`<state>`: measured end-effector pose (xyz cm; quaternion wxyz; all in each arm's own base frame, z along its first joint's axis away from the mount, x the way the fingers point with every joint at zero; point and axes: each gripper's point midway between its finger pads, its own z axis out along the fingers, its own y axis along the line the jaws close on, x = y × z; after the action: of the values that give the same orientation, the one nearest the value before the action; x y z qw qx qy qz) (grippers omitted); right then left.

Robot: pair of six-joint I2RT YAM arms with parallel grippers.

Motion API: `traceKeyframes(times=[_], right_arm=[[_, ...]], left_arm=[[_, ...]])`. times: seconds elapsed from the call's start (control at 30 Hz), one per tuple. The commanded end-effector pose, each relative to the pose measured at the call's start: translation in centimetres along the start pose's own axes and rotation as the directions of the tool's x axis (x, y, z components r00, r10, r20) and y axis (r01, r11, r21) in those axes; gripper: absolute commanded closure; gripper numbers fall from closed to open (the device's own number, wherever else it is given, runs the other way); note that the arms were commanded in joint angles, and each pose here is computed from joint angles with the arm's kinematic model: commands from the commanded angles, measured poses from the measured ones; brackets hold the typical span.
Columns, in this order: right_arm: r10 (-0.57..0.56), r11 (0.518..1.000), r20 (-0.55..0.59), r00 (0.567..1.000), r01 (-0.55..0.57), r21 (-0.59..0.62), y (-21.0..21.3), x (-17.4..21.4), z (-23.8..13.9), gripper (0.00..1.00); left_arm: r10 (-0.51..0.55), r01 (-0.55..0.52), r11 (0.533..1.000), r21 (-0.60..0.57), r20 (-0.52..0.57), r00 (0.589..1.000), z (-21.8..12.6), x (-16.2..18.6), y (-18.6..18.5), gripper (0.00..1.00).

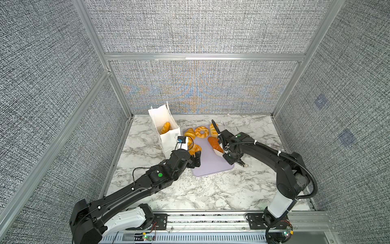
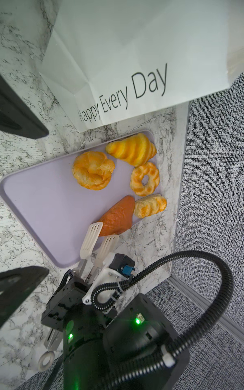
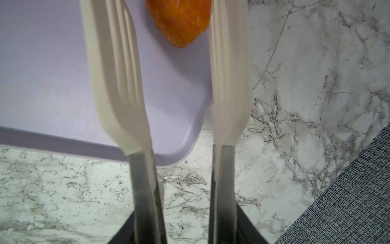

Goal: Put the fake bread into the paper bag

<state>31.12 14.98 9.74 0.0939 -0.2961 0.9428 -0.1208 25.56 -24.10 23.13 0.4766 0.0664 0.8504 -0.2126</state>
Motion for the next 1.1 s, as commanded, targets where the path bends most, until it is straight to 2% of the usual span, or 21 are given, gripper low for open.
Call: traceKeyframes(times=[0.0,0.23,0.43,0.8,1.07], right_arm=[[0.063,0.998,0.004,0.998,-0.063,0.014,-0.4,-0.2,-0.8,0.49],[0.137,0.991,0.013,0.990,-0.137,0.001,0.1,-1.0,-0.5,0.47],[0.136,0.991,0.022,0.991,-0.136,0.013,0.3,-2.6,-0.3,0.47],[0.076,0.995,-0.043,0.996,-0.073,0.063,0.4,-2.7,1.7,0.47],[-0.050,0.998,-0.058,0.997,0.051,0.024,2.1,-2.1,1.2,0.55]], left_arm=[[0.000,0.000,1.000,0.011,0.010,1.000,0.1,-0.3,-0.3,0.04],[0.014,-0.014,1.000,0.008,0.008,1.000,-0.1,-0.3,-0.2,0.04],[0.019,-0.019,1.000,0.005,0.011,1.000,-0.3,-0.3,0.0,0.04],[0.004,-0.004,1.000,-0.004,0.030,1.000,-1.1,-0.4,0.7,0.04],[0.009,-0.009,1.000,-0.009,0.034,0.999,-1.2,-0.6,0.7,0.04]])
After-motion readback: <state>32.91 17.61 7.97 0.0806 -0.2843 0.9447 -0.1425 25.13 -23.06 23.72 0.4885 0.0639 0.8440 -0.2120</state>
